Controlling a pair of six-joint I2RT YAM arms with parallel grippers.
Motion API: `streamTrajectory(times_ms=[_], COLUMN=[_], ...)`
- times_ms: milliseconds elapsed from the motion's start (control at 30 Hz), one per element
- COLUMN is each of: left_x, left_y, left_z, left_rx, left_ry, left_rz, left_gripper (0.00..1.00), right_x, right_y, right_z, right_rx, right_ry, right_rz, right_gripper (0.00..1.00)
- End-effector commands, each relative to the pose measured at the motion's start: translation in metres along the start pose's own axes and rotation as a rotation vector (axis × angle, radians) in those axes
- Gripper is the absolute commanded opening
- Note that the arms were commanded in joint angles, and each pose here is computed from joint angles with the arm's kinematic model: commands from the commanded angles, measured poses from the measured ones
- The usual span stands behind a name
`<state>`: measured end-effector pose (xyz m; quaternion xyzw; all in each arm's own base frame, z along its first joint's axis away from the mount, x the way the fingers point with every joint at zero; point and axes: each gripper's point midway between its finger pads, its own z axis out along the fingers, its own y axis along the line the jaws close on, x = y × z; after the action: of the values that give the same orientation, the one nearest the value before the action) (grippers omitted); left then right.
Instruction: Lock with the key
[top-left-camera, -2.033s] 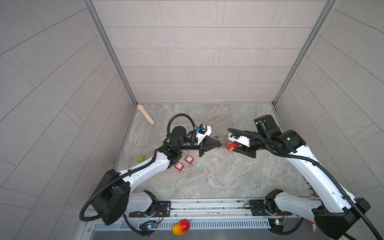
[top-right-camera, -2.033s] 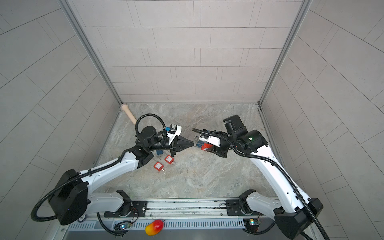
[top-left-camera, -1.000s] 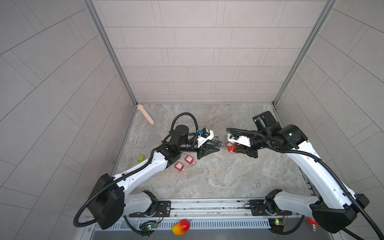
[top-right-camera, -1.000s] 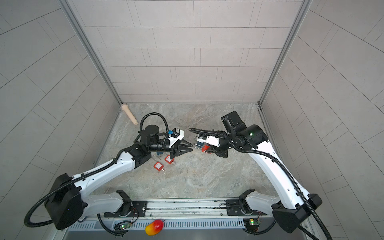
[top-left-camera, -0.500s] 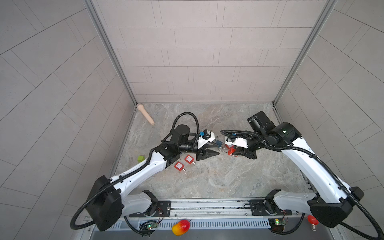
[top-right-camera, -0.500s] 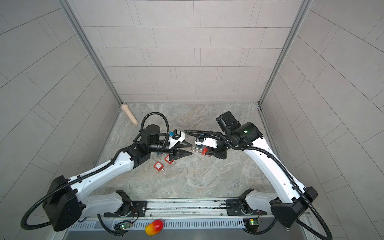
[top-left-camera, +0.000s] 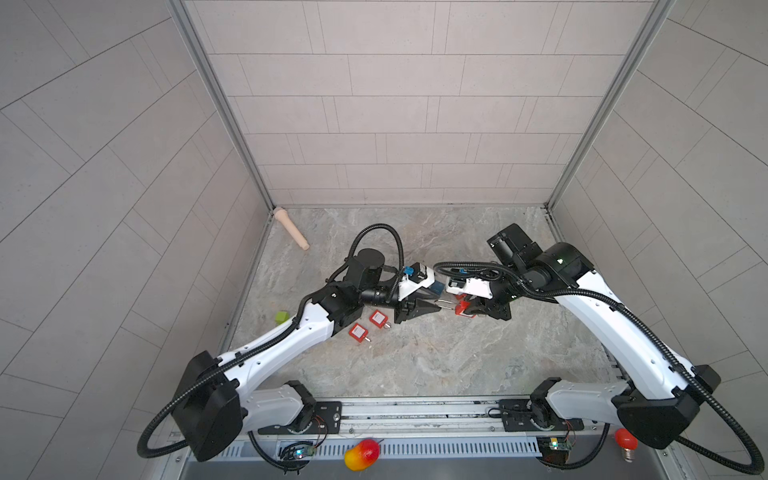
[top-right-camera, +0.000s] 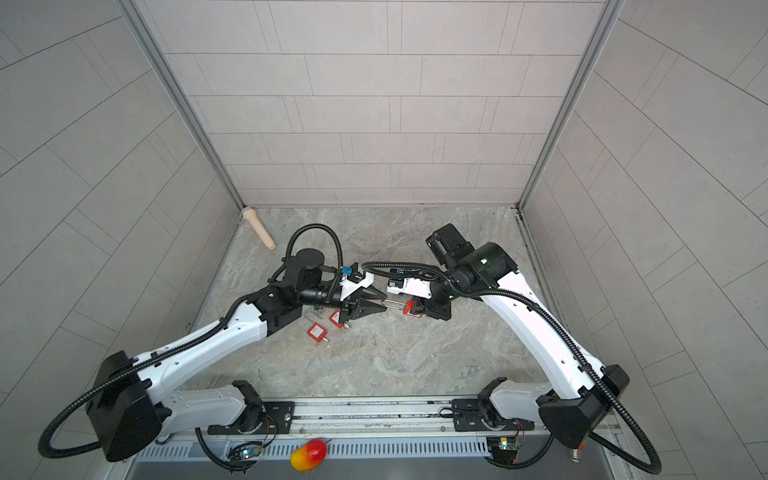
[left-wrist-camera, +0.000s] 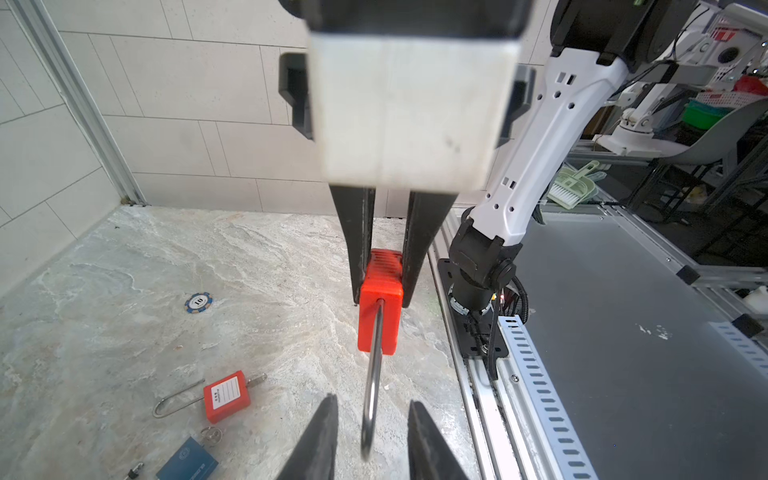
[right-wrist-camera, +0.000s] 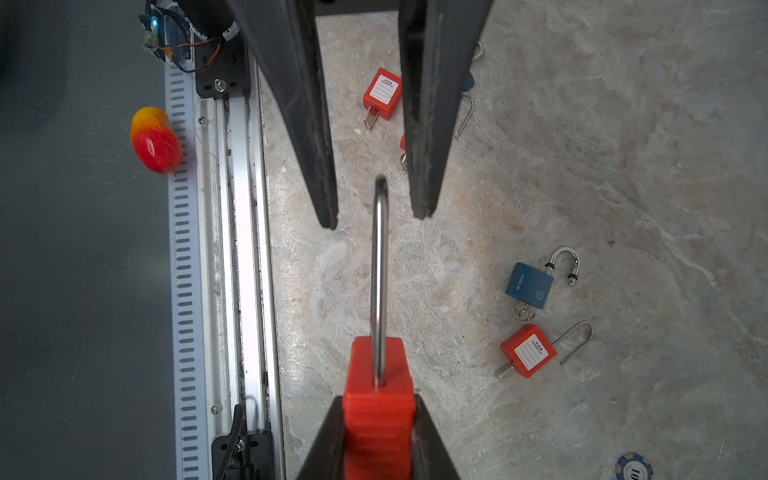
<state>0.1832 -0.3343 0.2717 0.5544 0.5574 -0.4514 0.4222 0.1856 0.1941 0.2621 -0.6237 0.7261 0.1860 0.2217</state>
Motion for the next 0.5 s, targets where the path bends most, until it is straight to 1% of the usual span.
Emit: streamTrajectory(times_ms=[0,300,367,400,433,467], left_x=[-0.0094,-0.0102,-0.0091,-0.009,-0.0081,-0.0079], left_y=[-0.0026,-0.0007,-0.0003,-0.0003,-0.0007,-0.0015], left_z=[0.001,0.0062,0.0072,0.0075,0.008,0.0077], left_rx=[0.016,0.019,0.019,0.02,0.024,0.027], left_ry=[-0.011,-0.005,-0.002,-0.002,-0.001,-0.001], left_rz=[0.034,0.033,0.028,0.025,0.024,0.025], left_gripper=[0.27,0.19,0.14,0.09,0.04,0.0], right_x=[-0.0048,-0.0065,-0.0064,-0.0075,-0.008,-0.0086], right_y=[0.0049,0.0062,0.0057,0.0059,0.0046,0.0033], right_z=[-0.0058,-0.0045,-0.0042,-0.0041,-0.004,-0.0035], right_rx=[-0.01,-0.023,-0.022,-0.022,-0.016,-0.007], right_ry=[-0.007,0.006,0.009,0.007,0.003,-0.003], right_rz=[-0.016,-0.02,-0.018,-0.023,-0.029,-0.038], right_gripper=[0.03,0.03,0.03,0.04,0.05,0.09])
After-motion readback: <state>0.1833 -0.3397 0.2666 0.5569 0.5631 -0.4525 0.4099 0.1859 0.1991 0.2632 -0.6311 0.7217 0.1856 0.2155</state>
